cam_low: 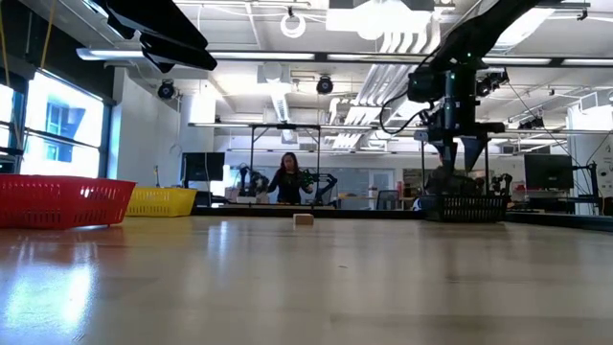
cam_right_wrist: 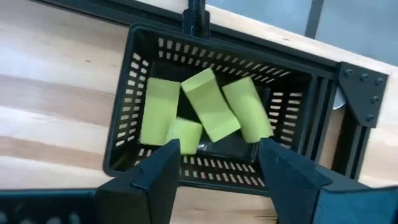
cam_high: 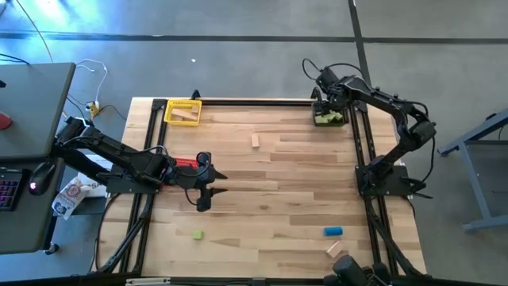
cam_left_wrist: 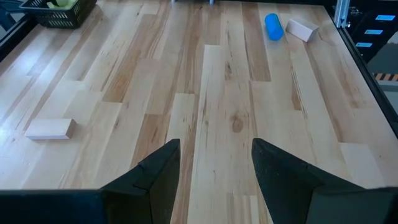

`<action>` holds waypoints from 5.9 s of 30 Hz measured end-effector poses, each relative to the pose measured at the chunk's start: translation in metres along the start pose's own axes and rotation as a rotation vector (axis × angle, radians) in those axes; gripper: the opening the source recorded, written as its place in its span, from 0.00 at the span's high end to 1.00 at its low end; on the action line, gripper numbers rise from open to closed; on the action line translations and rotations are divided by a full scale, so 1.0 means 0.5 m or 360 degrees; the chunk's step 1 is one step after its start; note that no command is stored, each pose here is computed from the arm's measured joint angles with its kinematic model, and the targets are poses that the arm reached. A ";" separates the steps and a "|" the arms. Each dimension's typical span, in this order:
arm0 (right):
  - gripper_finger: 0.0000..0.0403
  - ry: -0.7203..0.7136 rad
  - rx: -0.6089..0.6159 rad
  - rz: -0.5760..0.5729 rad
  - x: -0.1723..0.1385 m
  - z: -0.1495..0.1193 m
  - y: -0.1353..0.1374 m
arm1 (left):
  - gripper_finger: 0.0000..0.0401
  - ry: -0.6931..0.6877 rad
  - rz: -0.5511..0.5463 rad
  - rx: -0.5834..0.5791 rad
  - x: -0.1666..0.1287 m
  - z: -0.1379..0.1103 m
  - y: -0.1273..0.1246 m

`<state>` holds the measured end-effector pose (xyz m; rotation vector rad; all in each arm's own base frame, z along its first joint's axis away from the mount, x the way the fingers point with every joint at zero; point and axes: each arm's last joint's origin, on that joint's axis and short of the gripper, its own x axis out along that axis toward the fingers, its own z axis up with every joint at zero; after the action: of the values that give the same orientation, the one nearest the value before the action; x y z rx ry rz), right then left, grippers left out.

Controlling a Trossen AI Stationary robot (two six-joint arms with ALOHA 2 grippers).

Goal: Sort & place blocks by color
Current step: Put the brown block into the yellow bin

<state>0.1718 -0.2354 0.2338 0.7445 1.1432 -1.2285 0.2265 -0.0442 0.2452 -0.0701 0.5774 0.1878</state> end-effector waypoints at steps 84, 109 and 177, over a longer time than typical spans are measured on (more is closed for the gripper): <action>0.49 0.0062 -0.2260 0.0929 -0.288 -0.903 0.223 | 0.54 0.0084 -0.0017 -0.0146 0.000 -0.010 0.001; 0.52 0.0210 -0.2460 0.0680 -0.180 -0.982 0.270 | 0.54 0.0084 -0.0017 -0.0145 0.000 -0.010 0.001; 0.74 -0.1824 -0.1101 0.1599 -0.329 -0.527 0.548 | 0.54 -0.0368 -0.0140 -0.0120 -0.006 0.047 -0.012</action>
<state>0.3769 0.1222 0.2722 -0.0411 0.0841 -0.1951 0.2380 -0.0478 0.2667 -0.1444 0.3358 0.1300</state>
